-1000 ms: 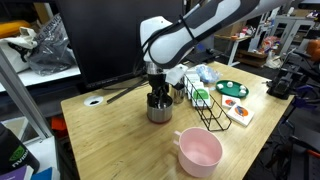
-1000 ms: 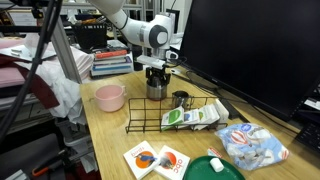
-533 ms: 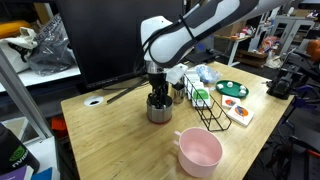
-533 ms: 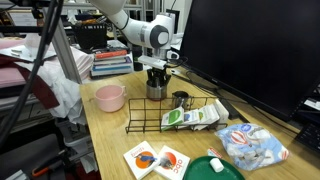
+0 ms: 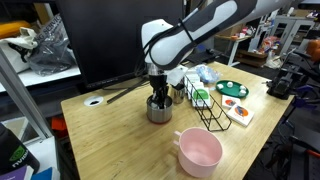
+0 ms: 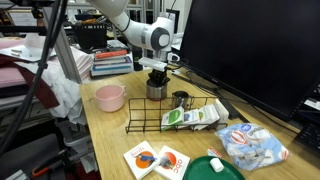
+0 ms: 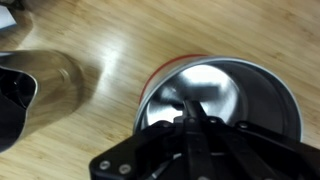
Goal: Pick the object in the silver bowl and put it in the pink cup
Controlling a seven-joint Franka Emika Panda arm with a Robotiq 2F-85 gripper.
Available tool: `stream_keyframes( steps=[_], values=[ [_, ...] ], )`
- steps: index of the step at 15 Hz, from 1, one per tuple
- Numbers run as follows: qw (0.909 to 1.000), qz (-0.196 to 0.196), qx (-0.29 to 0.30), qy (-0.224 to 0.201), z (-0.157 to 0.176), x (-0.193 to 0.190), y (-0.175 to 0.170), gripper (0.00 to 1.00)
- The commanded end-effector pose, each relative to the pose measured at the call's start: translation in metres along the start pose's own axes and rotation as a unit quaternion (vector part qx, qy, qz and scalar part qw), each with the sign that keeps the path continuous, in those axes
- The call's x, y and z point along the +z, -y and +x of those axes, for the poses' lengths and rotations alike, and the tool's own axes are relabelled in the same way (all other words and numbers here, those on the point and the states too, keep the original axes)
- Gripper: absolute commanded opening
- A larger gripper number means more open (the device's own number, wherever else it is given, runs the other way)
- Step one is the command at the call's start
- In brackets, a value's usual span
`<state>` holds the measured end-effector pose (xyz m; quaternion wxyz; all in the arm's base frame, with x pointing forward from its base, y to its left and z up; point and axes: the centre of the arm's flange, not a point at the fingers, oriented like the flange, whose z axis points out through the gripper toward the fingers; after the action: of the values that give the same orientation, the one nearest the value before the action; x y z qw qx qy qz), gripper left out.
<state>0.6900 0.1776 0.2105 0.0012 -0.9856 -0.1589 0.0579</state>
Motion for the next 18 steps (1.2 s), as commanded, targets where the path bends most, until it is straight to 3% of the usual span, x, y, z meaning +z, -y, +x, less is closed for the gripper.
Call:
stream_keyframes(
  steps=[1,18],
  values=[
    [0.9999,0.009,-0.004,-0.001,-0.005,-0.003,-0.004,0.00],
    [0.9998,0.012,-0.007,-0.017,0.001,-0.004,-0.006,0.04]
  ],
)
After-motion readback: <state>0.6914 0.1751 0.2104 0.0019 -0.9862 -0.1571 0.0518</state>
